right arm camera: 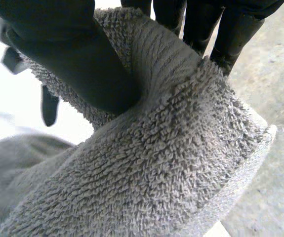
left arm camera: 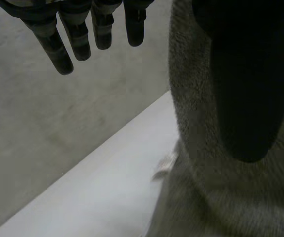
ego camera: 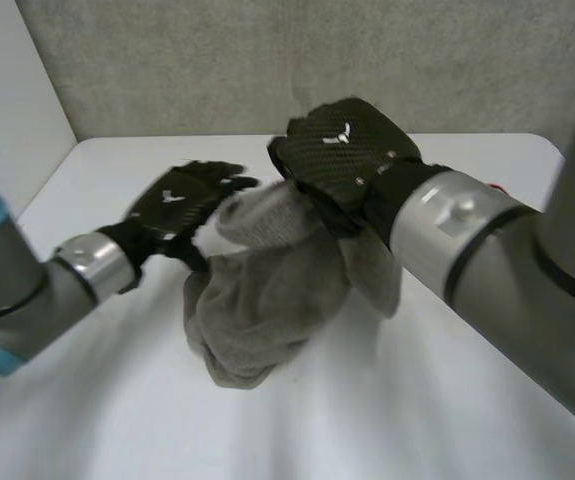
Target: Fold the towel.
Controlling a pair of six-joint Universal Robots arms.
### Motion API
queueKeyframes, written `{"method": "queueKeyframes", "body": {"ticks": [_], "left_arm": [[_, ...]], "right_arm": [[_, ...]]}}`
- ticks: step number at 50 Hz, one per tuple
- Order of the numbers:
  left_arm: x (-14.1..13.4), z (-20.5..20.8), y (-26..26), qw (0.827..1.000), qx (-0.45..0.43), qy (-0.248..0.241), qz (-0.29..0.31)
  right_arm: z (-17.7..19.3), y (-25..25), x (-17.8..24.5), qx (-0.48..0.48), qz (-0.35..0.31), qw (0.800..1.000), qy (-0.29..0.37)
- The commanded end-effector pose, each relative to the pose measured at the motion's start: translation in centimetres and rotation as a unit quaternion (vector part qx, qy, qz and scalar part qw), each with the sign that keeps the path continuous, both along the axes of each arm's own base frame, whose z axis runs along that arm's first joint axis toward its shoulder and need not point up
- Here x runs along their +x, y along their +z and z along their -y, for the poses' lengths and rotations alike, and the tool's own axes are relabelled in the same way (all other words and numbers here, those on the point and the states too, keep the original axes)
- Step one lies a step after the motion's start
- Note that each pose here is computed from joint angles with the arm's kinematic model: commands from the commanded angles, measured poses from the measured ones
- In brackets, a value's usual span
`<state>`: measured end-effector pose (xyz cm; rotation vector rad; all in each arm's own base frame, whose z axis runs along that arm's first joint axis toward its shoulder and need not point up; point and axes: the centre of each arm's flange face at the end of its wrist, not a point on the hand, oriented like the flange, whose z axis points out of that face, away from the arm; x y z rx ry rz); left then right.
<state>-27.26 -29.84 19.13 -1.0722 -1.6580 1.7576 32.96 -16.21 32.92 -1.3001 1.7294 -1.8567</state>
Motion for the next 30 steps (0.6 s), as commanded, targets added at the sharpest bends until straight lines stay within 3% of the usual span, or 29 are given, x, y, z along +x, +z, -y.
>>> {"method": "queueKeyframes", "body": {"ticks": [1,6,15,17,18,20,21,23,24,25,27,28,29,30], "left_arm": [[-5.3,-2.3,-1.0,0.997,-0.003,-0.074,-0.004],[-8.1,-4.2,-2.2,0.993,0.019,-0.115,-0.01],[-8.7,-4.2,-3.2,0.993,0.047,-0.111,-0.02],[-8.4,-1.5,-1.1,0.998,0.009,-0.041,-0.036],[-8.4,-1.5,-1.0,0.998,0.009,-0.04,-0.036],[-6.4,2.0,2.0,0.994,-0.038,0.083,-0.061],[-6.3,2.0,2.1,0.994,-0.038,0.083,-0.062],[-3.4,4.9,7.3,0.968,-0.107,0.194,-0.114],[-3.4,4.9,7.4,0.968,-0.107,0.195,-0.114],[-2.6,5.4,10.1,0.955,-0.144,0.215,-0.143],[-2.5,5.2,12.9,0.945,-0.182,0.21,-0.171],[-2.4,4.7,15.5,0.935,-0.213,0.204,-0.199],[-2.4,4.7,15.5,0.934,-0.213,0.204,-0.199],[-2.1,4.0,18.1,0.922,-0.243,0.201,-0.225]], "right_arm": [[-2.8,1.0,-2.2,-0.012,-0.055,0.998,0.012],[-3.2,1.8,-2.9,-0.021,-0.054,0.998,0.01],[0.6,1.7,-4.9,-0.043,-0.074,0.995,-0.05],[1.7,1.8,-5.3,-0.055,-0.08,0.993,-0.065],[3.1,1.6,-5.7,-0.065,-0.089,0.99,-0.082],[4.5,1.2,-5.7,-0.081,-0.097,0.988,-0.092],[5.8,0.7,-5.5,-0.096,-0.102,0.985,-0.098],[6.9,0.6,-4.9,-0.123,-0.099,0.982,-0.101],[8.3,1.3,-4.3,-0.161,-0.079,0.978,-0.109],[8.3,1.3,-4.3,-0.162,-0.079,0.978,-0.109],[10.8,3.6,-3.1,-0.253,-0.008,0.959,-0.129],[10.8,3.6,-3.1,-0.253,-0.008,0.959,-0.129],[11.9,4.9,-2.6,-0.306,0.032,0.941,-0.141],[12.7,6.4,-2.3,-0.359,0.079,0.917,-0.153]]}}
